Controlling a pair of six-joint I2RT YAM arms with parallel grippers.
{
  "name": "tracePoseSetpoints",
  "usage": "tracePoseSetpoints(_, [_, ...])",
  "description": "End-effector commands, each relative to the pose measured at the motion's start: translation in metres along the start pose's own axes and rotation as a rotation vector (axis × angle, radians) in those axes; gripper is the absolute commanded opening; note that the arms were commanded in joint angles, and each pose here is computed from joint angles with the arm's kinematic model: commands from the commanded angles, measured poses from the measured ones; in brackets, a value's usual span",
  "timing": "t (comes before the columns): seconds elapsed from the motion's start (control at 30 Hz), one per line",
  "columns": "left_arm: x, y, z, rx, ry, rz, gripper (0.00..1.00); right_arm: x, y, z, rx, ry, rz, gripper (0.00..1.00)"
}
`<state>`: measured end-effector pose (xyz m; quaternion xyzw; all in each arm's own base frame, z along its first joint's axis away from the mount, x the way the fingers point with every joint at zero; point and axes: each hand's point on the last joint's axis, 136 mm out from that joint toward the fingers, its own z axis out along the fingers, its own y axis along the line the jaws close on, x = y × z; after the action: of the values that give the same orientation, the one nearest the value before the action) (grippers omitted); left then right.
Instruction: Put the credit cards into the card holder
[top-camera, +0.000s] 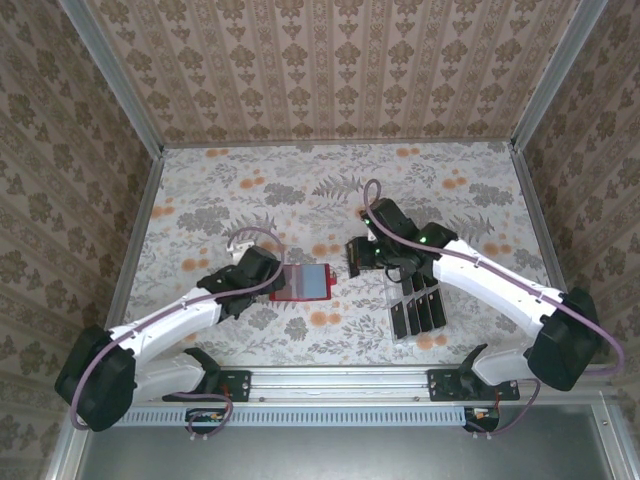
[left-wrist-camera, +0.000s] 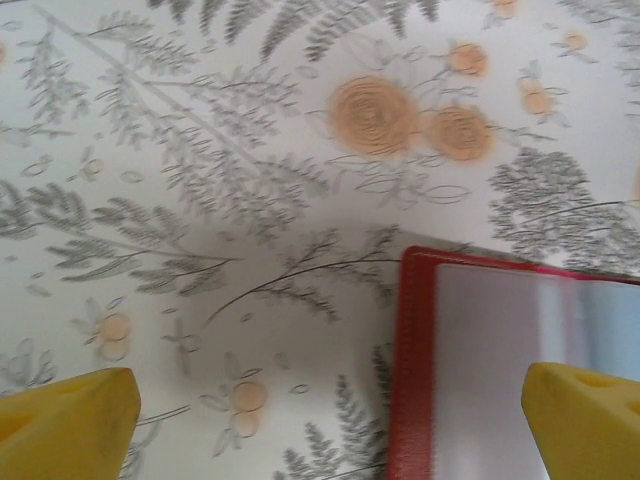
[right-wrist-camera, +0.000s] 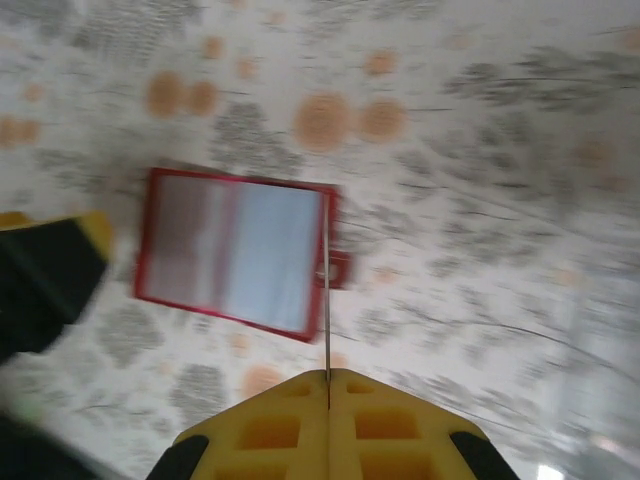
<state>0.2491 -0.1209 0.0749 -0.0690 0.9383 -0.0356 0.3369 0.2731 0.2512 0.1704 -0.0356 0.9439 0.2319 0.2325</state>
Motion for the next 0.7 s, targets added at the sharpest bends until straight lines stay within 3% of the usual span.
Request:
tracePoseSetpoints(0.0, [0.002,0.021,-0.007,-0.068,0.036,0.002,1.00,-0.003,0.053,0.027,-0.263,-0.003,0.067,0.00])
tracePoseSetpoints(0.33, [0.002,0.035,-0.008,-0.084,0.063,-0.024,1.00,0.016,0.085,0.094,-0.346,0.043,0.081,0.00])
tracePoseSetpoints(0.67, [0.003,0.031,-0.003,-0.068,0.080,-0.011,1.00,0.043,0.045,0.129,-0.253,0.065,0.095,0.00])
